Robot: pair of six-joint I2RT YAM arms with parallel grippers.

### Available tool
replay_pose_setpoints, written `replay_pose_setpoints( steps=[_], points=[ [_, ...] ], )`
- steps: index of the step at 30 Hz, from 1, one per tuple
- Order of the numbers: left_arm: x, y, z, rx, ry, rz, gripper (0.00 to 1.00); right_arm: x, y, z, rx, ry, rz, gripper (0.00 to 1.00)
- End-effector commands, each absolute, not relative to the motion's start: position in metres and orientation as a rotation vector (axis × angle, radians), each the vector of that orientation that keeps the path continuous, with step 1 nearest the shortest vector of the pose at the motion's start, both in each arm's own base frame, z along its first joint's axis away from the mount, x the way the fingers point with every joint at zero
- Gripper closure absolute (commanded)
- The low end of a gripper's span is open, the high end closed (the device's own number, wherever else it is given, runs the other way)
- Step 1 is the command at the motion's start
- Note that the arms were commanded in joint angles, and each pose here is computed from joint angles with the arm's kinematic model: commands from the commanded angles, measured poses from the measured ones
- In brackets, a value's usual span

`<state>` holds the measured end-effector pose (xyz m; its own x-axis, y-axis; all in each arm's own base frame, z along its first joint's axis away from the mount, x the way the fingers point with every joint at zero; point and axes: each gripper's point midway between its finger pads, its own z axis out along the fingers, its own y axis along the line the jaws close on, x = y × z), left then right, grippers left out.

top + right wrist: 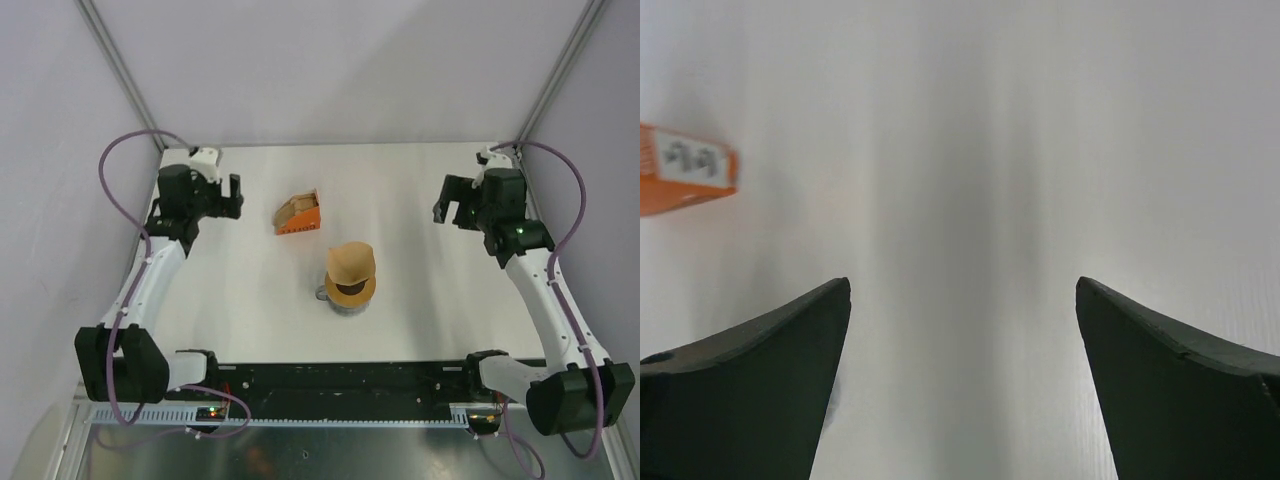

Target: Place the coffee filter in the dripper

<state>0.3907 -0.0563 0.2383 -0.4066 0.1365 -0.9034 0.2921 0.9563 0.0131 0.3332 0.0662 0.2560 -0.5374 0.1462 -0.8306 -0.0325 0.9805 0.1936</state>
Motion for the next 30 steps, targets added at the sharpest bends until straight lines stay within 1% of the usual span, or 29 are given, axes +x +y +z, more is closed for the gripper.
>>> replay_pose_setpoints(
  steps=[1,5,9,12,18,25,30],
  points=[
    [0.407,0.013,0.238,0.086,1.855,0.043,0.0,0.345,0.025,0.238,0.241,2.04,0.154,0.01],
    [0.403,0.045,0.211,-0.045,1.799,0.107,0.0,0.348,0.006,0.207,0.293,1.99,0.123,0.01],
    [0.397,0.043,0.184,-0.069,1.774,0.068,0.0,0.353,-0.009,0.175,0.334,1.972,0.106,0.01],
    [0.395,0.045,0.16,-0.129,1.81,0.05,0.0,0.358,-0.016,0.161,0.362,1.931,0.096,0.01],
    [0.391,0.057,0.119,-0.197,1.888,0.112,0.0,0.354,-0.025,0.136,0.382,1.822,0.06,0.01],
    [0.382,0.042,0.097,-0.154,1.873,0.033,0.0,0.34,-0.03,0.102,0.381,1.788,0.022,0.01],
    [0.376,0.034,0.101,-0.096,1.841,0.004,0.0,0.34,-0.032,0.098,0.38,1.768,0.014,0.01]
  ],
)
